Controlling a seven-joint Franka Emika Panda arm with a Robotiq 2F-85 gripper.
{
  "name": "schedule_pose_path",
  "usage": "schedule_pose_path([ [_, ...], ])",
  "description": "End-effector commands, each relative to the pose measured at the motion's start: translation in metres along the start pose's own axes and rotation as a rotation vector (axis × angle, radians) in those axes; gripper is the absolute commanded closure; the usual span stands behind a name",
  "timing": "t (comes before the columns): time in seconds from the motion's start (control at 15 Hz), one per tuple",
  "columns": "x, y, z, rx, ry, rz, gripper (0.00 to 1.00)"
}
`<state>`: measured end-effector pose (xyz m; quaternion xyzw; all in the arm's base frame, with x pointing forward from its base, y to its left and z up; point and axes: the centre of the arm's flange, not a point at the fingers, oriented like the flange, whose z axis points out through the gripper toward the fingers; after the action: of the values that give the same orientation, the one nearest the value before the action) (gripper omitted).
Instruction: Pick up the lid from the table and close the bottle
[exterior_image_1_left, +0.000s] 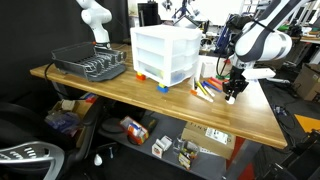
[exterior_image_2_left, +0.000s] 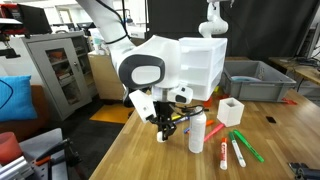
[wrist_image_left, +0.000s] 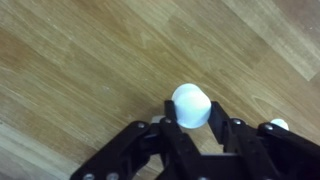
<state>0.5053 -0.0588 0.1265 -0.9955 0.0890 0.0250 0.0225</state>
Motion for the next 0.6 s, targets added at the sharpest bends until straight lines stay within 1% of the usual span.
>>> schedule_pose_path([
  [0.0,-0.001,-0.002,-0.006,0.002,0.003,-0.012,0.71],
  [0.33,-0.001,-0.007,-0.019,-0.005,0.016,-0.027,0.73],
  [0.4,-0.001,-0.008,-0.021,-0.007,0.017,-0.029,0.69],
  [0.47,-0.001,-0.009,-0.025,-0.009,0.016,-0.031,0.62],
  [0.53,-0.001,-0.009,-0.029,-0.011,0.015,-0.035,0.57],
])
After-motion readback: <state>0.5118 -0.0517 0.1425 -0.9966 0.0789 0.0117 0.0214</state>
